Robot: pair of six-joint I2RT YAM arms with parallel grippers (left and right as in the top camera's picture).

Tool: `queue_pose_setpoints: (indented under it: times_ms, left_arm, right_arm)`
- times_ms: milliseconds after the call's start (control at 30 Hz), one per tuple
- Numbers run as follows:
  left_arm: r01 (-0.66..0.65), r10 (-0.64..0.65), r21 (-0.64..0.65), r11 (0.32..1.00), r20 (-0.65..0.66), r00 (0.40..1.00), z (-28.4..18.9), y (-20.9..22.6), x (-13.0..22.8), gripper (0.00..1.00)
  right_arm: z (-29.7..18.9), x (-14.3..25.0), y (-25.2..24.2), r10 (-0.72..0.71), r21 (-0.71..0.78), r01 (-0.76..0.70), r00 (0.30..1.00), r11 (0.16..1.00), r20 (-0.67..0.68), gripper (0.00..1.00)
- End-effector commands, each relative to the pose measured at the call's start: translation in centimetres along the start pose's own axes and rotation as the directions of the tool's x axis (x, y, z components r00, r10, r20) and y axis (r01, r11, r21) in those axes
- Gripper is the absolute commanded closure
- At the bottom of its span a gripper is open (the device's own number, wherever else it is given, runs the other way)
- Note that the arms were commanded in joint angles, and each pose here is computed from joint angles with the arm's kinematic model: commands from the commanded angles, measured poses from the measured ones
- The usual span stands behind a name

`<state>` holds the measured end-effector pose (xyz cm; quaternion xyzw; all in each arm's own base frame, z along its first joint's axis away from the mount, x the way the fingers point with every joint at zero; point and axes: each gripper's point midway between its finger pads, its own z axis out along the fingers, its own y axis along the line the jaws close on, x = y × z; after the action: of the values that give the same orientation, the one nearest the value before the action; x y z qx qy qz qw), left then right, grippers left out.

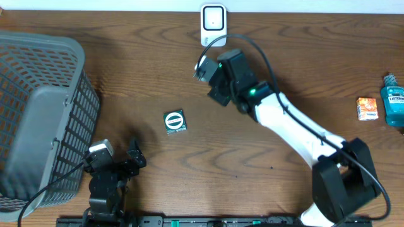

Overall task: Scan the item barcode
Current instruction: 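Hold the wipes packet up at the scanner face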

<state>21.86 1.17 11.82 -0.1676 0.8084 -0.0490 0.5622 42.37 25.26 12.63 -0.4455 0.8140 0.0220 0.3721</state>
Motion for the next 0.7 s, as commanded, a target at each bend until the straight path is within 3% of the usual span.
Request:
queue_pose_setpoints:
  times_ms: [0, 333, 667]
  left_arm:
    - [-0.007, 0.007, -0.027, 1.0, -0.022, 1.0, 0.2, 0.6, 0.9, 0.02]
    - [-0.007, 0.006, -0.027, 1.0, -0.022, 1.0, 0.2, 0.6, 0.9, 0.02]
    - [-0.007, 0.007, -0.027, 1.0, -0.022, 1.0, 0.2, 0.6, 0.9, 0.02]
  right_arm:
    - [1.9, 0.9, -4.5, 0.066, 0.123, -0.059, 0.996, 0.991, -0.052, 0.99]
    - [8.7, -2.4, -13.5, -0.024, 0.343, 0.065, 0.992, 0.937, -0.124, 0.99]
    - [13.5, -3.2, -17.1, -0.057, 0.474, 0.144, 0.98, 0.869, -0.193, 0.99]
